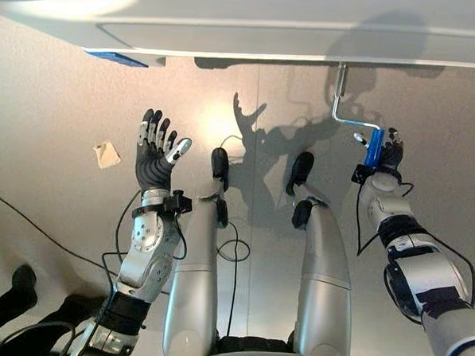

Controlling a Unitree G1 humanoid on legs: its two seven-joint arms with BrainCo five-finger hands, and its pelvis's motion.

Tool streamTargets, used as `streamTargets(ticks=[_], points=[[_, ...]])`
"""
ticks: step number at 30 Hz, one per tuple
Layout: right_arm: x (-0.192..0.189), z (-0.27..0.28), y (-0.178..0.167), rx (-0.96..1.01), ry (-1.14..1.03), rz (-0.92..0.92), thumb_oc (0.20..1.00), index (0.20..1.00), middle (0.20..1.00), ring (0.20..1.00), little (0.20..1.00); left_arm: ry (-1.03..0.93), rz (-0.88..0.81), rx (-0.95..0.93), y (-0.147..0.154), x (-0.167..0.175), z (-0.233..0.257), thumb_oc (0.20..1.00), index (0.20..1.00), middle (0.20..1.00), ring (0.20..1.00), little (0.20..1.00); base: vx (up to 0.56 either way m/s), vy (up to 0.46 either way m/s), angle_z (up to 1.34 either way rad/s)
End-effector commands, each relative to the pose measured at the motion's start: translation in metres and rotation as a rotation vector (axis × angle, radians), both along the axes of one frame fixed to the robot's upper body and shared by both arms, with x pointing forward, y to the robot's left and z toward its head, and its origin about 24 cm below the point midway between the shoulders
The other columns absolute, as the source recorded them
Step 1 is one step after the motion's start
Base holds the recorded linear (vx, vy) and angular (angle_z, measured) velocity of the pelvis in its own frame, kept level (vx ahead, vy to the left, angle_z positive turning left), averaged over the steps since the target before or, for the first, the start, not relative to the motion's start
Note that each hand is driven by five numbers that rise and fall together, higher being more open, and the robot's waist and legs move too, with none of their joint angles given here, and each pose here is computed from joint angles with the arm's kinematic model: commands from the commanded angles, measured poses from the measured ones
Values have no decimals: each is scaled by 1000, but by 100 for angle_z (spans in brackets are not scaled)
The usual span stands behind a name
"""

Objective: Raise the hospital bed

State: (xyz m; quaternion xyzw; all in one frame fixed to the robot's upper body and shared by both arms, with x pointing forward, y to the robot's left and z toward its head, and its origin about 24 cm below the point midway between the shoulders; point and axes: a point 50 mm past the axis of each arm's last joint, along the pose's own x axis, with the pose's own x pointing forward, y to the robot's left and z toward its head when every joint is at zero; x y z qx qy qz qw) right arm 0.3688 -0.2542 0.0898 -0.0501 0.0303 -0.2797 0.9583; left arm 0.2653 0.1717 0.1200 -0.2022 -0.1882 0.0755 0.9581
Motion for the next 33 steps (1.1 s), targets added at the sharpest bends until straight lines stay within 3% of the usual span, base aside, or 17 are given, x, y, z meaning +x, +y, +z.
streamTargets(ticks=[1, 8, 17, 33], points=[[-9, -18, 6, -38, 33, 33, 1000, 1000, 1000, 1000, 1000, -93, 41, -39, 9, -17, 14, 1000, 1000, 1000, 1000, 1000, -49, 18, -3], [-36, -69, 15, 14, 168, 75, 1000, 1000, 1000, 1000, 1000, -131, 71, -55, 15, -12, 21, 1000, 1000, 1000, 1000, 1000, -1, 0, 0], [-42, -78, 23, 5, 192, 128, 1000, 1000, 1000, 1000, 1000, -146, 93, -62, 18, -10, 24, 1000, 1000, 1000, 1000, 1000, -23, 8, -2], [-59, -23, 33, 12, -152, 191, 1000, 1000, 1000, 1000, 1000, -104, 180, -52, 35, -18, 16, 1000, 1000, 1000, 1000, 1000, 11, -3, -1]])
